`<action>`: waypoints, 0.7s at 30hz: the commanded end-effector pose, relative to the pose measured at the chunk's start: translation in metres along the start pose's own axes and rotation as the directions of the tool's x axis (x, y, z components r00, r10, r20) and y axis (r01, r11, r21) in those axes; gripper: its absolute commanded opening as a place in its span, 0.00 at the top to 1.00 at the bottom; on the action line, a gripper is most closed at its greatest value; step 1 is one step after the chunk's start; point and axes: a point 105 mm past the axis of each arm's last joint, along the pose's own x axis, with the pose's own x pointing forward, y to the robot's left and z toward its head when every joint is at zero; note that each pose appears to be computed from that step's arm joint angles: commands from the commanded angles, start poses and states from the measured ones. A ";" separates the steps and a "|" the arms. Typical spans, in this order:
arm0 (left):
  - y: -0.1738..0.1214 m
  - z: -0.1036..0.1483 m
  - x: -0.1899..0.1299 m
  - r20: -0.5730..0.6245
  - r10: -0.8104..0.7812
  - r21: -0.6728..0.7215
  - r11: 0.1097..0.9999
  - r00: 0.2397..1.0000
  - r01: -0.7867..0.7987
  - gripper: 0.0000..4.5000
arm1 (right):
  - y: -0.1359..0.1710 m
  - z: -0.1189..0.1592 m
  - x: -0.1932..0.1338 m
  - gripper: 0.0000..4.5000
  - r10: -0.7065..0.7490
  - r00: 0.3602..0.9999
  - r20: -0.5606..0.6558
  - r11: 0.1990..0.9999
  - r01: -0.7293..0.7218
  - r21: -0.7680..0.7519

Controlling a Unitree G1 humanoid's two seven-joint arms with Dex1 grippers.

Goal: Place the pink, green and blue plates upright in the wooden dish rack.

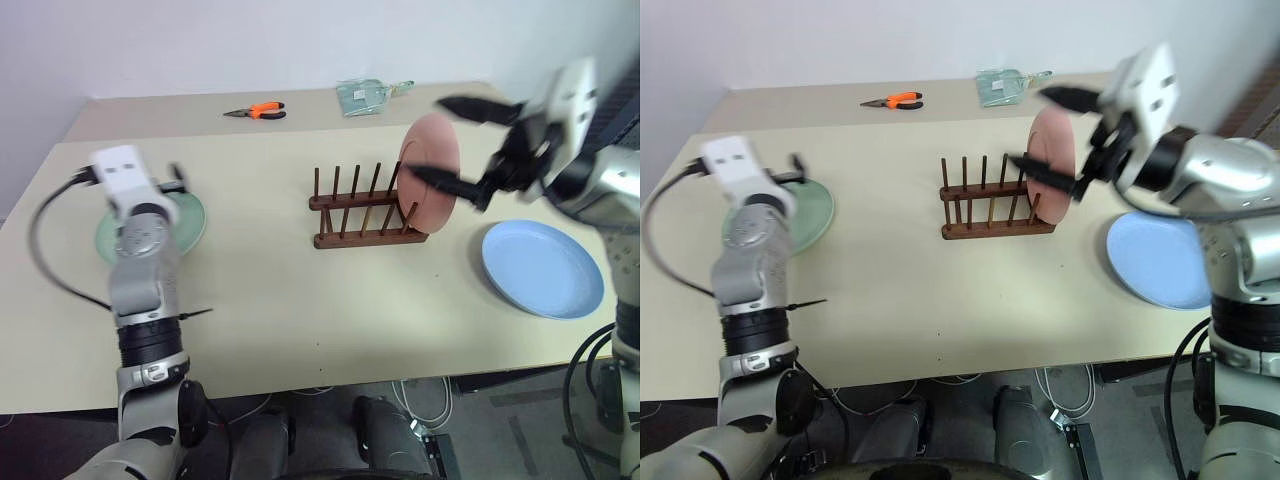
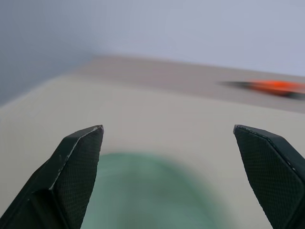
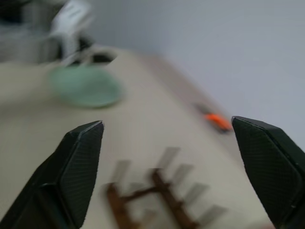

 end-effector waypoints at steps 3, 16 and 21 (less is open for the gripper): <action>0.019 -0.023 -0.005 -0.198 0.114 -0.102 0.985 0.974 -0.136 0.00 | 0.022 -0.008 0.020 0.02 0.090 0.996 0.014 0.996 -0.090 -0.003; -0.018 -0.046 -0.012 -0.288 -0.219 -0.361 0.926 0.932 0.106 0.99 | 0.023 -0.034 0.027 0.00 0.060 0.996 -0.061 0.998 -0.059 0.022; -0.092 0.026 -0.044 0.056 -0.543 -0.330 0.782 0.838 0.528 0.99 | 0.011 -0.038 0.031 0.00 -0.011 0.990 -0.137 0.988 -0.010 -0.153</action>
